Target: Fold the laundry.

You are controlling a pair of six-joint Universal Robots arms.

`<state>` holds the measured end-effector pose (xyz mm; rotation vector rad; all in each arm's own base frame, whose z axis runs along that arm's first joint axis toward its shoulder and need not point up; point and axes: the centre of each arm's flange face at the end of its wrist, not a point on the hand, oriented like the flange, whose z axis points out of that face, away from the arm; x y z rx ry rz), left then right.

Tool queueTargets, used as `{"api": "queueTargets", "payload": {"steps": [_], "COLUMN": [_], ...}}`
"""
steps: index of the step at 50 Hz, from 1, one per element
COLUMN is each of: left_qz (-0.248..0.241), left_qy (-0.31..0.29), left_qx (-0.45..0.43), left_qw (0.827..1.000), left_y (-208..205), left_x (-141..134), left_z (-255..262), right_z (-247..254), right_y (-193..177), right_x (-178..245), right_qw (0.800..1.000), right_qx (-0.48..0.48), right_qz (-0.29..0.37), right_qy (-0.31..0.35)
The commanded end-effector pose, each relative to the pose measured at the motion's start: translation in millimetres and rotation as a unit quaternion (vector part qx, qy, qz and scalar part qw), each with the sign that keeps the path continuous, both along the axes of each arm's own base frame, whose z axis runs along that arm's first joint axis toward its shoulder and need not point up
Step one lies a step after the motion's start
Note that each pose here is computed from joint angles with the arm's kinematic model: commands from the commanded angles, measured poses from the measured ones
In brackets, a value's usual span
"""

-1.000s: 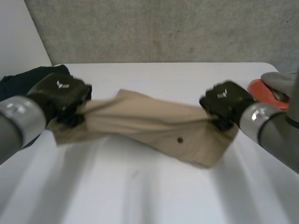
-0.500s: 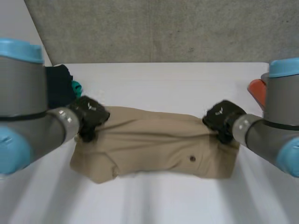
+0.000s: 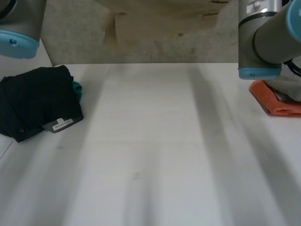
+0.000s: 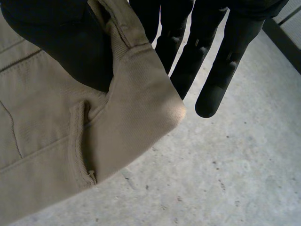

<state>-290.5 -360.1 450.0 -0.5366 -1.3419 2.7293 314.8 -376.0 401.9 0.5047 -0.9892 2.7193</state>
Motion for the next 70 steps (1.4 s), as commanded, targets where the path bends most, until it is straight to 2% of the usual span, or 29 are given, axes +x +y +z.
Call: {"api": "queueTargets", "payload": {"steps": [1,9,14,17,21,24,25,28,29,32,33,36,37,39,43,44,47,51,52,55,56,60,65,70], "left_qz": [-0.005,-0.001,-0.002,-0.001,-0.004,-0.013,-0.02,-0.029,-0.035,-0.049,-0.058,-0.073,-0.082,-0.09,-0.091,-0.085,-0.071,-0.057,-0.05,-0.042,-0.037,-0.028,-0.009,0.022], "left_qy": [-0.031,-0.093,-0.15,-0.178,-0.228,-0.268,-0.287,-0.313,-0.331,-0.361,-0.384,-0.416,-0.433,-0.443,-0.45,-0.447,-0.437,-0.406,-0.389,-0.362,-0.344,-0.31,-0.287,-0.294], "left_qx": [0.1,0.233,0.304,0.324,0.365,0.402,0.423,0.452,0.472,0.501,0.518,0.533,0.536,0.536,0.52,0.513,0.504,0.47,0.452,0.431,0.419,0.407,0.404,0.43], "left_qw": [0.995,0.968,0.941,0.929,0.902,0.875,0.859,0.835,0.817,0.785,0.762,0.733,0.72,0.713,0.72,0.728,0.742,0.782,0.801,0.826,0.839,0.859,0.868,0.854], "left_y": [-14,-23,-14,-6,18,46,62,88,107,137,157,183,197,205,206,200,186,156,141,117,102,69,35,17], "left_x": [-5,-11,-14,-14,-9,-4,0,7,12,19,24,32,37,40,43,42,41,31,26,17,12,-2,-15,-20], "left_z": [-65,-179,-247,-262,-270,-268,-266,-262,-259,-257,-256,-254,-253,-252,-248,-246,-243,-231,-227,-223,-221,-221,-229,-249], "right_z": [-47,-151,-228,-250,-262,-256,-249,-237,-232,-225,-221,-219,-218,-216,-215,-215,-215,-216,-217,-217,-219,-221,-230,-247], "right_y": [-8,-21,-15,-8,10,31,43,64,79,104,119,142,154,161,162,163,157,135,123,105,92,64,31,8], "right_x": [7,8,1,-3,-12,-21,-26,-37,-44,-57,-66,-79,-86,-91,-90,-88,-81,-68,-63,-54,-49,-36,-20,-7], "right_qw": [0.998,0.98,0.952,0.938,0.913,0.89,0.878,0.856,0.836,0.803,0.779,0.741,0.72,0.706,0.714,0.716,0.735,0.768,0.782,0.806,0.818,0.848,0.874,0.888], "right_qx": [0.057,0.176,0.273,0.307,0.358,0.396,0.413,0.441,0.462,0.494,0.514,0.539,0.55,0.554,0.531,0.529,0.515,0.493,0.486,0.471,0.465,0.441,0.409,0.381], "right_qz": [0.013,0.014,0.01,0.007,0.001,-0.003,-0.004,-0.006,-0.007,-0.007,-0.005,0.004,0.012,0.02,0.037,0.04,0.041,0.031,0.023,0.01,0.001,-0.015,-0.02,-0.021], "right_qy": [0.031,0.09,0.138,0.16,0.196,0.226,0.243,0.271,0.295,0.334,0.36,0.4,0.424,0.441,0.456,0.455,0.44,0.407,0.389,0.359,0.339,0.293,0.262,0.258]}}
